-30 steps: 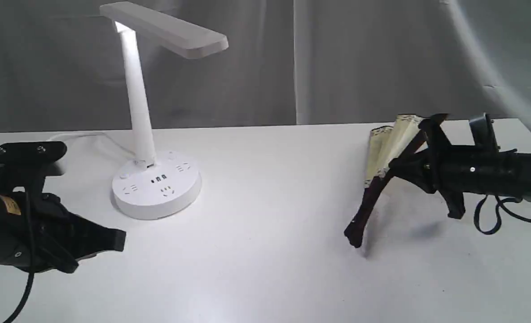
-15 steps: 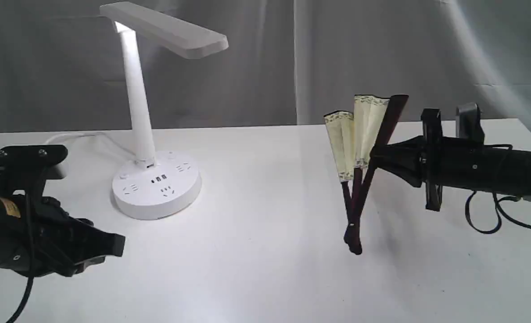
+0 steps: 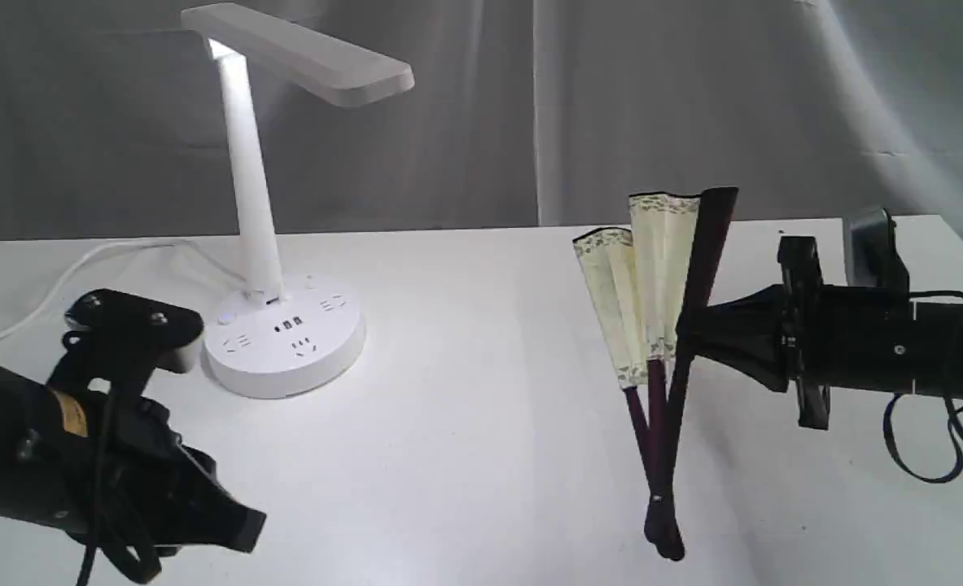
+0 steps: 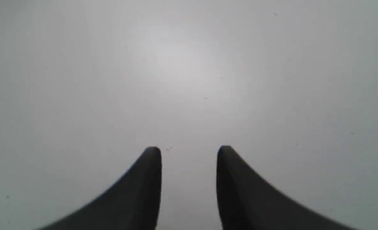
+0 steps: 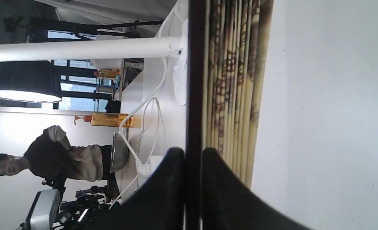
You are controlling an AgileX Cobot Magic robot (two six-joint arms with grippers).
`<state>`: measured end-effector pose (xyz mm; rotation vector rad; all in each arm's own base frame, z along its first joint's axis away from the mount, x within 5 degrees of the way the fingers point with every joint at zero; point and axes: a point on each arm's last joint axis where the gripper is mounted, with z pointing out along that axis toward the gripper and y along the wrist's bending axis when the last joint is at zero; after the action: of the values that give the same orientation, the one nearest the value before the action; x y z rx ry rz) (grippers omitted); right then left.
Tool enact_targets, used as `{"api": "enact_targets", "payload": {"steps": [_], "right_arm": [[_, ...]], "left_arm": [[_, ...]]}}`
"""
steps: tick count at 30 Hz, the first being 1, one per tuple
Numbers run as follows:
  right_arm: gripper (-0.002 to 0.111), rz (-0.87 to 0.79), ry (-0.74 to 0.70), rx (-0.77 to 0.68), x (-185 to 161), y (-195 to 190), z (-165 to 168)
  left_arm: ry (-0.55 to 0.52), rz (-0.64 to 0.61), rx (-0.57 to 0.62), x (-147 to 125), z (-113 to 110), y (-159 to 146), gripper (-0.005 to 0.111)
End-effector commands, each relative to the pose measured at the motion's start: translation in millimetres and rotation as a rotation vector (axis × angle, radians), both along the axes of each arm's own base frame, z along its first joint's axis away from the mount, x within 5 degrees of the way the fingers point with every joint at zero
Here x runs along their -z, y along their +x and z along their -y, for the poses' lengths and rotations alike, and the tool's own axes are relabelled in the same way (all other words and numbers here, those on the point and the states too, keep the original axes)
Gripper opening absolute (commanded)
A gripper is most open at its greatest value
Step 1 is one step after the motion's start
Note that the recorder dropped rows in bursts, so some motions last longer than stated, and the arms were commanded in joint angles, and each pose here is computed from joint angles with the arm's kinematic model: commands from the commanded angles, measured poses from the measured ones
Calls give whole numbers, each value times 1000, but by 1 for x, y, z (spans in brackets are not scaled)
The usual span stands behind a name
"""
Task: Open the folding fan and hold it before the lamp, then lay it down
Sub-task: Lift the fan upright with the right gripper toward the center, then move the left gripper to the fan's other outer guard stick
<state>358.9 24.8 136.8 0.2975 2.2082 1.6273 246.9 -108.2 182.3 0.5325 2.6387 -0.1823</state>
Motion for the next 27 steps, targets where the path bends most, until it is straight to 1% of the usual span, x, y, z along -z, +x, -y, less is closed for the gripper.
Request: {"api": "enact_targets", "payload": {"steps": [1,4,9,12,14,19,23,27], "right_arm": [[0,42,-8,-34,-13,-15,-2],[0,50,-20,-48,-18,-29,-5],[0,81,-38,-61,-25,-50,-8],[0,86,-45,-68,-24,-59,-10],[0,85,-47,-72,-24,-63,-10],[0,89,-66,-101,-19,-70,-12],[0,85,-75,-119,-18,-72,-12],[0,93,-79,-123,-18,-72,-12]], "left_arm": [[31,52,98,-3,13,-2,30],[-9,128,108,-7,22,1,30],[-119,281,65,-18,31,11,30],[-170,337,26,-22,33,15,30],[-185,366,17,-25,34,17,30],[-235,447,-25,-22,31,16,30],[-283,528,-64,-13,25,9,30],[-323,625,-65,-4,18,-1,30]]}}
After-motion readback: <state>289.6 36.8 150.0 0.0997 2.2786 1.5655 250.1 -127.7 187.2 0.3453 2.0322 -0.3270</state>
